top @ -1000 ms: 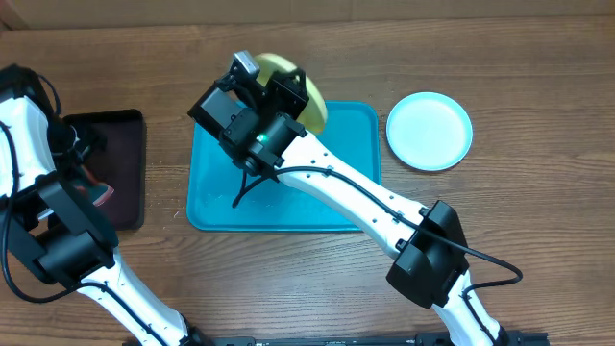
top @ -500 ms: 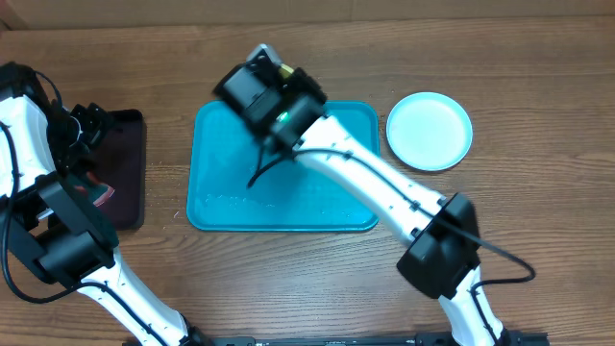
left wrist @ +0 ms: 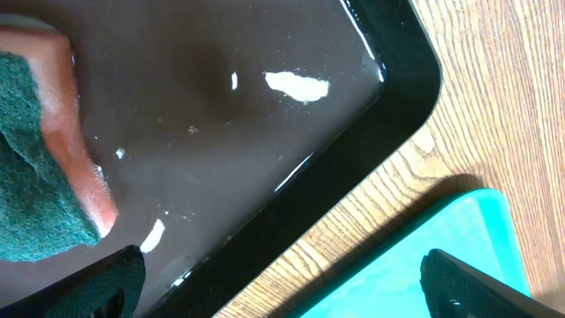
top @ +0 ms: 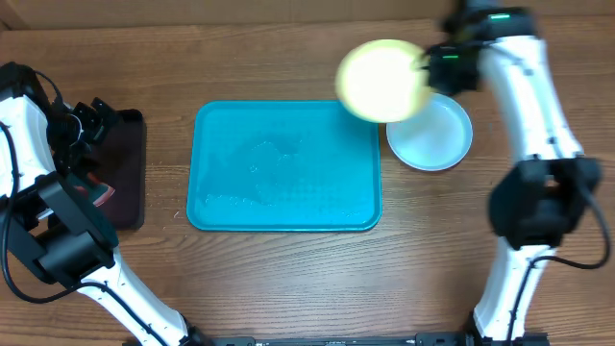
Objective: Clean dirty plates on tray and stack at the side
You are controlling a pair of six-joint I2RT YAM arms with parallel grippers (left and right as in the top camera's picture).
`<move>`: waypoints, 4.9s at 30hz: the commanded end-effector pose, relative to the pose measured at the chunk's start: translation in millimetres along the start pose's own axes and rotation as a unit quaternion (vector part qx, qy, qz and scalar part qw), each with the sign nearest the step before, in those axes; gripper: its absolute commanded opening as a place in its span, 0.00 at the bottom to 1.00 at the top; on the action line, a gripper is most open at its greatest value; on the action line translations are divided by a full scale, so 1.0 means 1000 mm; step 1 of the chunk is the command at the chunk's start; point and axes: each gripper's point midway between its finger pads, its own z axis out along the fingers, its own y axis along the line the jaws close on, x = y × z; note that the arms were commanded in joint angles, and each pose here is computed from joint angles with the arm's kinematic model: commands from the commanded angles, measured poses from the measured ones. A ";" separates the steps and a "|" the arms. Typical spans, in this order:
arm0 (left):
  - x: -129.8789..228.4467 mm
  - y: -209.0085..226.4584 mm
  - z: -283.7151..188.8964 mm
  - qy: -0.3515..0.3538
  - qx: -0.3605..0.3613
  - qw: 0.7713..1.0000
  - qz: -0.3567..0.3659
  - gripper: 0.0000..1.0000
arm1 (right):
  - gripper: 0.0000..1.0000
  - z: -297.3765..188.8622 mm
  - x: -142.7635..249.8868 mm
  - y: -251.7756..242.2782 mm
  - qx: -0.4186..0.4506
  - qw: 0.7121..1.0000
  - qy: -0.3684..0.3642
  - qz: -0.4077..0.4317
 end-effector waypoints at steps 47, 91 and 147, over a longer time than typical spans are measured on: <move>-0.004 -0.007 -0.008 -0.013 0.008 1.000 0.014 1.00 | 1.00 -0.088 0.130 0.053 -0.067 0.994 0.058 -0.056; -0.004 -0.007 -0.008 -0.013 0.008 1.000 0.014 1.00 | 1.00 -0.139 0.131 0.056 -0.108 0.968 -0.195 -0.117; -0.004 -0.007 -0.008 -0.013 0.008 1.000 0.014 1.00 | 1.00 -0.107 0.223 -0.020 -0.187 0.771 -0.600 -0.106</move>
